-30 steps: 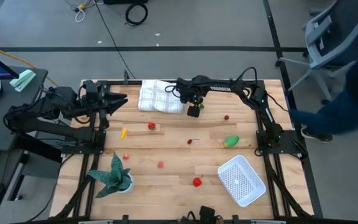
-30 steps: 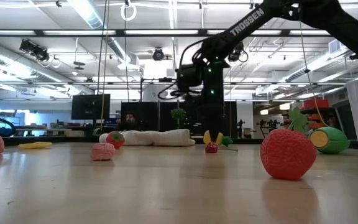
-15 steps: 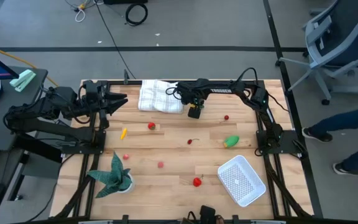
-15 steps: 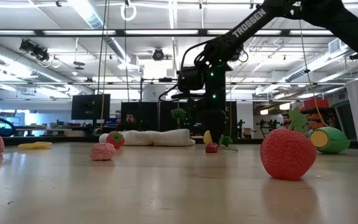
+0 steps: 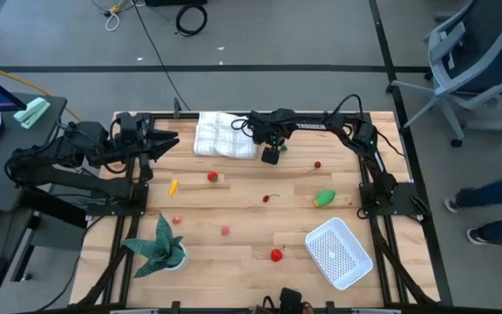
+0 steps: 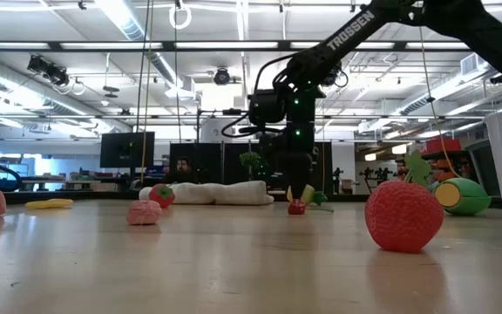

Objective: Pick and placing Produce into tupperware
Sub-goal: Put the pineapple into the white bin

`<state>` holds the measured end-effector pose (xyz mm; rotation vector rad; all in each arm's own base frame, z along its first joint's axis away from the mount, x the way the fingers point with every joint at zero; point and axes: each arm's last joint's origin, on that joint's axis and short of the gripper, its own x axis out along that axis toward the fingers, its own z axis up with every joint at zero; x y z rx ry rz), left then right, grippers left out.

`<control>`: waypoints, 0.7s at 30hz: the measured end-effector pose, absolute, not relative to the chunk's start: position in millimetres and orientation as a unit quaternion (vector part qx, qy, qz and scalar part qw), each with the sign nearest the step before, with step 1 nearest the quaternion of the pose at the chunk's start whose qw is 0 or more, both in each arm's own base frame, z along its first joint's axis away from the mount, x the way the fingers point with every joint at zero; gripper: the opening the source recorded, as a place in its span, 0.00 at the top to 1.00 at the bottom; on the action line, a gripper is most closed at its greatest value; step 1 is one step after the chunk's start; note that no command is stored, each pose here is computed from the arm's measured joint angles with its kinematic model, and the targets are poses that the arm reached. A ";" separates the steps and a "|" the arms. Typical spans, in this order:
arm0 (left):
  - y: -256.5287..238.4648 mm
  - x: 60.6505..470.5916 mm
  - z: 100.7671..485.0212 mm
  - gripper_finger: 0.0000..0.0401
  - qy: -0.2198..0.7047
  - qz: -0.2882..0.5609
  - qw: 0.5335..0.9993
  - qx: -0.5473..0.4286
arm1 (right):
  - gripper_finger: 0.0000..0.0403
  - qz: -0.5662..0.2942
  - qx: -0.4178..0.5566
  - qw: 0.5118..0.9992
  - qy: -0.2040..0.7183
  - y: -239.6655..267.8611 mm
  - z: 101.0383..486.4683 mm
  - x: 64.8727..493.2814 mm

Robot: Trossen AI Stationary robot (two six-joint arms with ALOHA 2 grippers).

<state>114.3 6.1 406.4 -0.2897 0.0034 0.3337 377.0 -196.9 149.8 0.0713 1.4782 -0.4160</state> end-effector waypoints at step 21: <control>6.1 114.3 406.3 0.73 0.002 0.166 0.976 -0.143 | 0.49 -0.232 0.076 0.744 0.623 -169.2 212.6 367.6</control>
